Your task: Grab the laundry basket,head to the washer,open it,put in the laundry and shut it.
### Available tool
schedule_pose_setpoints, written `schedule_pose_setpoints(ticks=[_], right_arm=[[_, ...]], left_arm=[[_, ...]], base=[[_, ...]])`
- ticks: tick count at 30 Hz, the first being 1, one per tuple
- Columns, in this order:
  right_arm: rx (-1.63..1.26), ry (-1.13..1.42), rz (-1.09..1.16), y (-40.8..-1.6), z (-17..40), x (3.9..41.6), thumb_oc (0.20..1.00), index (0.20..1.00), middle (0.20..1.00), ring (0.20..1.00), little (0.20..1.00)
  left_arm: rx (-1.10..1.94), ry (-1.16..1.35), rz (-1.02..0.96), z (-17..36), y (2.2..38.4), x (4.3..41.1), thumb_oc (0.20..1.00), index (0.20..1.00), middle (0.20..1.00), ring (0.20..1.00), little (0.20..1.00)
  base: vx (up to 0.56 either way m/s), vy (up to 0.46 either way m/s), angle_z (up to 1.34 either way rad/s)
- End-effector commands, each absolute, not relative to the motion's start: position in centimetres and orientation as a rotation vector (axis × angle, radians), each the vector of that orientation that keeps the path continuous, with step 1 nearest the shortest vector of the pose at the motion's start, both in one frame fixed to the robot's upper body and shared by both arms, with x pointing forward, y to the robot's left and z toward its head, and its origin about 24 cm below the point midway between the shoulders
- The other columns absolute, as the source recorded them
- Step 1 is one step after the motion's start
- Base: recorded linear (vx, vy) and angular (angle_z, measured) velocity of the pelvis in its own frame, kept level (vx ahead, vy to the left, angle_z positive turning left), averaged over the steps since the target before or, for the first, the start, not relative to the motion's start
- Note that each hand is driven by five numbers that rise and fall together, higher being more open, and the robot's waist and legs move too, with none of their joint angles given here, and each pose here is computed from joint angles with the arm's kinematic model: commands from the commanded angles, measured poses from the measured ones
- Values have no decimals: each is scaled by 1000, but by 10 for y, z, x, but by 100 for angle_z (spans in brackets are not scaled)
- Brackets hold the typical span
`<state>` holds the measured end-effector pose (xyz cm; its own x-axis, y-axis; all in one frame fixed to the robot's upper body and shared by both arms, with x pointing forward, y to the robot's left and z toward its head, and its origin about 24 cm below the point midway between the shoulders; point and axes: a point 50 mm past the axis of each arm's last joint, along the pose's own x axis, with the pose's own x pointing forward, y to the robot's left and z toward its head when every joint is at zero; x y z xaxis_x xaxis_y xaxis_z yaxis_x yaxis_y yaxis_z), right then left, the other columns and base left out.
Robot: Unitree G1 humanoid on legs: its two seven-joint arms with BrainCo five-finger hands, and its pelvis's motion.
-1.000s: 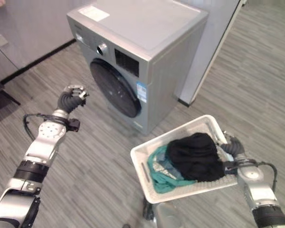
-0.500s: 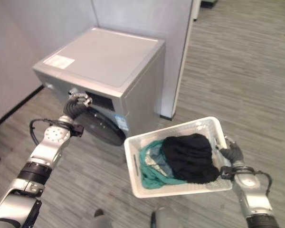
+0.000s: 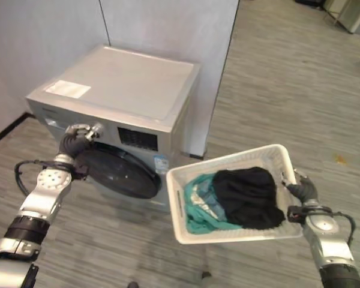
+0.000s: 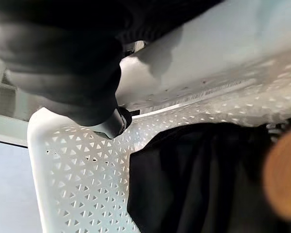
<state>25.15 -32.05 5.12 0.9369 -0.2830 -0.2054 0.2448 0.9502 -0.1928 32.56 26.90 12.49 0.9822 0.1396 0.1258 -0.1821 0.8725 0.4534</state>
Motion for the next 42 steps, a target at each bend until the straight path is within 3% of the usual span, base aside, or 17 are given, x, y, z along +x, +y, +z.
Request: schedule_pose_setpoints(ticks=[1, 5, 13, 21, 33, 42], right_arm=[[-125, -119, -331, -340, 141, 280, 200, 200, 200, 200, 200], [-111, -116, -399, -353, 139, 273, 200, 200, 200, 200, 200], [-92, -110, -339, -340, 136, 283, 200, 200, 200, 200, 200], [-70, -143, -428, -360, 141, 264, 200, 200, 200, 200, 200], [-88, -182, -547, -391, 164, 260, 200, 200, 200, 200, 200], [-67, -287, -546, -387, 206, 288, 200, 200, 200, 200, 200]], left_arm=[[485, -260, 196, 162, 272, 324, 200, 200, 200, 200, 200], [522, -240, 201, 162, 276, 325, 200, 200, 200, 200, 200], [483, -184, 302, 149, 303, 306, 200, 200, 200, 200, 200], [415, -155, 281, 136, 291, 312, 200, 200, 200, 200, 200], [455, -189, 285, 151, 297, 314, 200, 200, 200, 200, 200], [468, -178, 293, 147, 300, 313, 200, 200, 200, 200, 200]], base=[[-38, 376, -36], [-25, 257, -25], [33, 99, -49], [82, -113, -3], [140, 199, -16], [79, 171, -4]])
